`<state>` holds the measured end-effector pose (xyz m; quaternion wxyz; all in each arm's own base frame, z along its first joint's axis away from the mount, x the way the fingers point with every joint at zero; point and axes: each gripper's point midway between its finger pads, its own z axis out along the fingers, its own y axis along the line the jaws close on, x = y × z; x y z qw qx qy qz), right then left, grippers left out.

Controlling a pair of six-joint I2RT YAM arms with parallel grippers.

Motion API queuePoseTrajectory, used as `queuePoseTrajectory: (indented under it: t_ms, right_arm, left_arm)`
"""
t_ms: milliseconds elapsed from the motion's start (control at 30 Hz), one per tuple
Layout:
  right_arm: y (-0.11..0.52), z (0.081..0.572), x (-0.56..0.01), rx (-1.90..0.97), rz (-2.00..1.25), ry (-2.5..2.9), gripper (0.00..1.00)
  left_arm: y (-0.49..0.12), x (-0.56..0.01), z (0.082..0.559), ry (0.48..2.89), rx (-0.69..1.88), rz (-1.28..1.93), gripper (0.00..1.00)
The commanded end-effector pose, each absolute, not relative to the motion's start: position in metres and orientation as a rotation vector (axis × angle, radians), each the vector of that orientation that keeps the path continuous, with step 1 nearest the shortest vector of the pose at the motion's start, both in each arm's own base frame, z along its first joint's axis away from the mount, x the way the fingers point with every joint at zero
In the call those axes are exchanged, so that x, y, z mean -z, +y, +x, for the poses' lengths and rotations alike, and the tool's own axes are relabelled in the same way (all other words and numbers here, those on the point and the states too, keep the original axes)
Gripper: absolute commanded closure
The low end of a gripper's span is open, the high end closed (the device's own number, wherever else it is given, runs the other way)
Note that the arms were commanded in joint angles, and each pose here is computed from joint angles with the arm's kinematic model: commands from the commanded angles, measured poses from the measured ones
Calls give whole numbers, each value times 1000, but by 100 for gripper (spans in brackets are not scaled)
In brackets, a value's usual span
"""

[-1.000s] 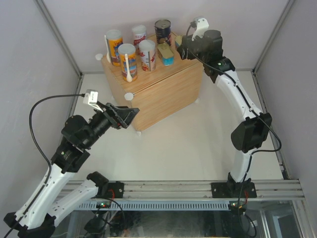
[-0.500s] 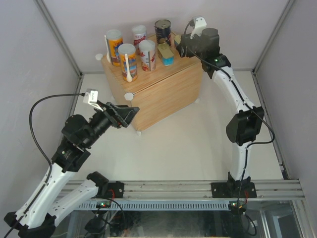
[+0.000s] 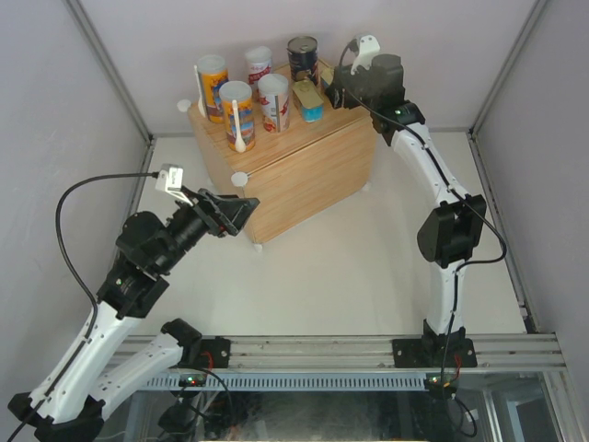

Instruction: Place and organize the canned foods onto the counter

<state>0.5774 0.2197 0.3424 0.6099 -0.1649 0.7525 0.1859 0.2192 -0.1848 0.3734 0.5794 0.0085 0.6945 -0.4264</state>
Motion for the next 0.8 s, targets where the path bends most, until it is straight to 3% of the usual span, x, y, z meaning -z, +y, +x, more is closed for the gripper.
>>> queuePoseTrajectory:
  t_ms: [0,167,333,467,767]
  right_arm:
    - [220,576,-401,-442,-373,1572,100]
    - [218,576,-401,-436,-368,1578,99]
    - [217,576,-399,-434,-360,1584,69]
    - [217,576,-400,-438,-355,1585,51]
    - [214,572,-410,-430,-345,1569,42]
  left_arm:
    - [-183,-383,224,1580,983,25,21]
    - [-183,-383,224,1579,983,27,21]
    - [-183,-383,225,1580,984,28,21]
    - [-183,-384,225,1578,983,27,21]
    - [-183,-387,224,1571,990,33,21]
